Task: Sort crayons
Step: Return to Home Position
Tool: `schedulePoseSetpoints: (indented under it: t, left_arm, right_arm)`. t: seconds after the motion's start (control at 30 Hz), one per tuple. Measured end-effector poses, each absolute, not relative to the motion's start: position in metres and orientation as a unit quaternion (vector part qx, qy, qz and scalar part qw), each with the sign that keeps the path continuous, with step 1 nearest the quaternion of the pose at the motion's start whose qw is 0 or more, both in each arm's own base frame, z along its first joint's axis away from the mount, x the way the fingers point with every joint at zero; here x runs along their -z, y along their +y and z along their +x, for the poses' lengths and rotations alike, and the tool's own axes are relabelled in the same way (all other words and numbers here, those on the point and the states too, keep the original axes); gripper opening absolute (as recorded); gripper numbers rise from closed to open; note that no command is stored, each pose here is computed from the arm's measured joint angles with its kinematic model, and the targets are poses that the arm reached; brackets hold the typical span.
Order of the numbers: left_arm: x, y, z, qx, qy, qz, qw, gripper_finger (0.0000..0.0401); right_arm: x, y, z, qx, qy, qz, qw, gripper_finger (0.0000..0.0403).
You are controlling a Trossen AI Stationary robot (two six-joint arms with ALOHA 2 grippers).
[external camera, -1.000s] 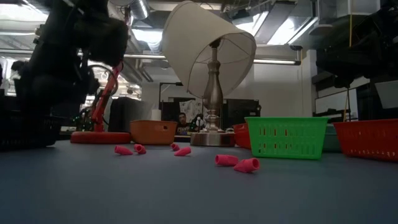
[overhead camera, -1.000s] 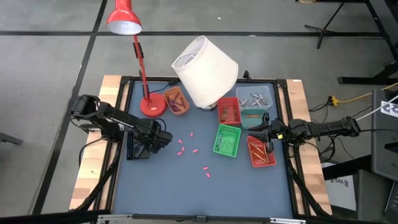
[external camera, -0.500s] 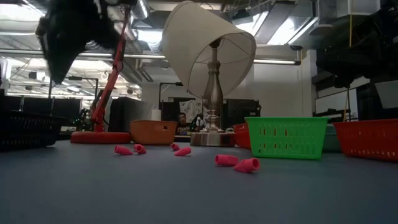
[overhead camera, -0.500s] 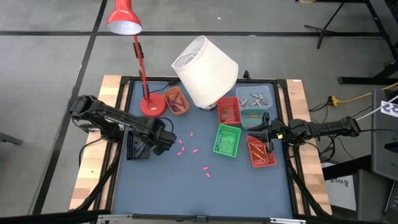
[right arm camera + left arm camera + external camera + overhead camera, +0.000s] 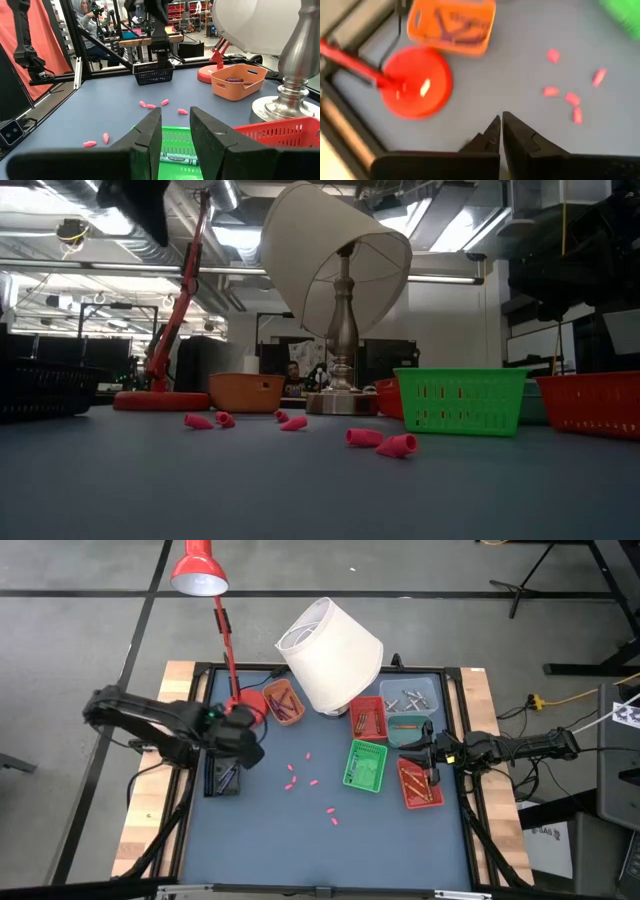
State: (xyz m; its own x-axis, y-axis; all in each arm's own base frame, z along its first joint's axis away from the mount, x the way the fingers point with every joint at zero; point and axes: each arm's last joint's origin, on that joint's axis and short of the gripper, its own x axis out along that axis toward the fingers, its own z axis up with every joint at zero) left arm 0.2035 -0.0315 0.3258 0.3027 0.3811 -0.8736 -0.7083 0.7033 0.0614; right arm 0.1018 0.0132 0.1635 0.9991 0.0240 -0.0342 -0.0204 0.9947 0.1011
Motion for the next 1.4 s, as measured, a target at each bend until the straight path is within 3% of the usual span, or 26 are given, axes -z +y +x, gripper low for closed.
schedulePoseSetpoints:
  t: [0.3,0.5,0.8,1.03,1.4]
  left_arm:
    - [-0.325,-0.028,0.186,-0.233,0.298,-0.126,0.917,0.0000]
    - [-0.300,-0.015,0.187,-0.123,0.192,-0.113,0.967,0.0000]
    - [-0.250,-0.004,0.158,-0.074,0.168,-0.149,0.972,0.0000]
    - [-0.221,-0.006,0.132,-0.071,0.092,-0.145,0.983,0.0000]
    - [-0.222,-0.003,0.101,-0.061,-0.021,-0.069,0.996,0.0000]
  right_arm:
    - [-0.163,0.013,0.102,-0.011,0.018,0.050,0.999,0.0099]
    - [-0.163,0.013,0.102,-0.011,0.018,0.050,0.999,0.0099]
    - [-0.163,0.013,0.102,-0.011,0.018,0.050,0.999,0.0099]
    - [-0.163,0.013,0.102,-0.011,0.018,0.050,0.999,0.0099]
    - [-0.164,0.013,0.102,-0.011,0.018,0.051,0.999,0.0099]
